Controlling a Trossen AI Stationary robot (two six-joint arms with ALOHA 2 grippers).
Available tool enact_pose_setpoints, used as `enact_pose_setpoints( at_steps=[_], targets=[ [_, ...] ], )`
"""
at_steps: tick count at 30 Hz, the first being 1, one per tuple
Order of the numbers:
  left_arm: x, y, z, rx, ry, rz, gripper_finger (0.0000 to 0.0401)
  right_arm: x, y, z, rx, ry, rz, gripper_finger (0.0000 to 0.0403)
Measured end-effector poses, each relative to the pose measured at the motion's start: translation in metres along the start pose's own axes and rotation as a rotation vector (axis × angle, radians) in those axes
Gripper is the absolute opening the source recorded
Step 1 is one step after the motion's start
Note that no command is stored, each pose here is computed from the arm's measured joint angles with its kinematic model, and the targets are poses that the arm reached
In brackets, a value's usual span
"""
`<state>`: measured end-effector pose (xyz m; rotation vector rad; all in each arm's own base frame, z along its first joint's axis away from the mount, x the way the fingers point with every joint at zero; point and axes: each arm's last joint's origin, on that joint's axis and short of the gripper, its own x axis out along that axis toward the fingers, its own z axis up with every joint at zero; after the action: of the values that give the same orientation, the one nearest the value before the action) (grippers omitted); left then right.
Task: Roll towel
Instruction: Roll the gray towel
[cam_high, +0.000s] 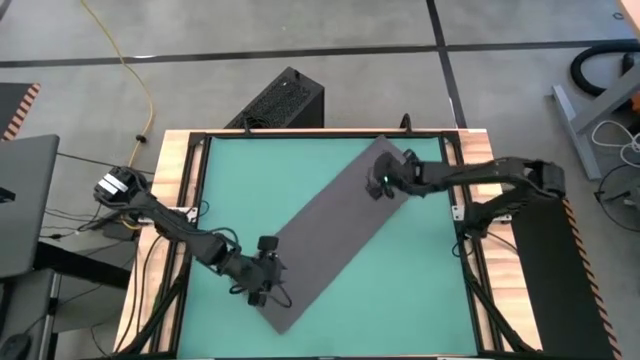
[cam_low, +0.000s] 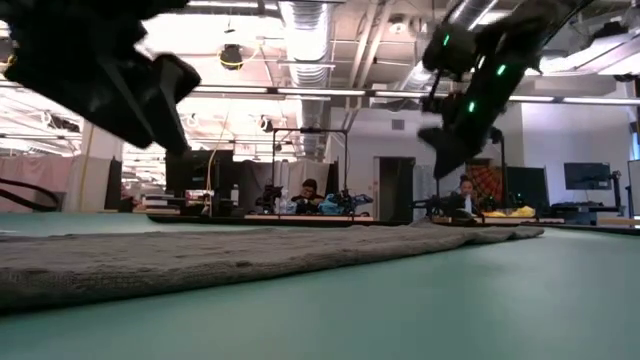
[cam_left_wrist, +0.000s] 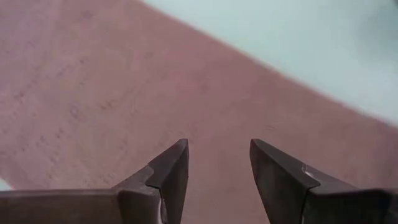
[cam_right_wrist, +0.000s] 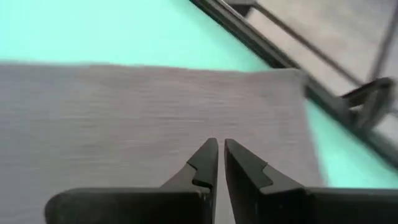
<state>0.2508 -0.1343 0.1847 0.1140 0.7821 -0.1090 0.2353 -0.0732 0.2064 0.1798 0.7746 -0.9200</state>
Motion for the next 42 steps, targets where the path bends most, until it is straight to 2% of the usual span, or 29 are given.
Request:
enact_pose_setpoints(
  at_steps=[4, 7, 11, 13, 17, 23, 26, 32, 35, 42],
  targets=[
    [0.008, 0.016, -0.01, 0.096, 0.06, -0.061, 0.016, -0.037, 0.044, -0.024, 0.079, -0.029, 0.157, 0.0052],
    [0.014, 0.028, -0.018, 0.16, 0.083, -0.123, 0.016, -0.06, 0.081, -0.052, 0.158, -0.077, 0.224, 0.0043],
    [0.019, 0.039, -0.028, 0.177, 0.08, -0.237, 0.016, -0.079, 0.12, -0.093, 0.273, -0.115, 0.304, 0.0021],
    [0.02, 0.041, -0.031, 0.142, 0.093, -0.275, 0.016, -0.082, 0.132, -0.107, 0.283, -0.131, 0.315, 0.0013],
    [0.02, 0.038, -0.035, 0.062, 0.112, -0.282, 0.016, -0.076, 0.151, -0.116, 0.268, -0.12, 0.3, 0.0011],
    [0.018, 0.03, -0.032, 0.004, 0.068, -0.165, 0.0137, -0.048, 0.179, -0.118, 0.164, -0.097, 0.235, 0.0017],
    [0.018, 0.028, -0.029, -0.022, 0.027, -0.136, 0.0117, -0.036, 0.188, -0.12, 0.124, -0.08, 0.201, 0.0017],
    [0.018, 0.027, -0.029, -0.022, 0.033, -0.158, 0.0072, -0.025, 0.192, -0.12, 0.092, -0.033, 0.192, 0.0018],
    [0.018, 0.027, -0.028, -0.029, 0.024, -0.16, 0.0049, -0.025, 0.186, -0.119, 0.079, 0.004, 0.166, 0.0018],
    [0.015, 0.018, -0.02, 0.069, -0.074, -0.202, 0.0004, -0.041, 0.155, -0.107, -0.001, 0.174, 0.099, 0.0018]
  ],
)
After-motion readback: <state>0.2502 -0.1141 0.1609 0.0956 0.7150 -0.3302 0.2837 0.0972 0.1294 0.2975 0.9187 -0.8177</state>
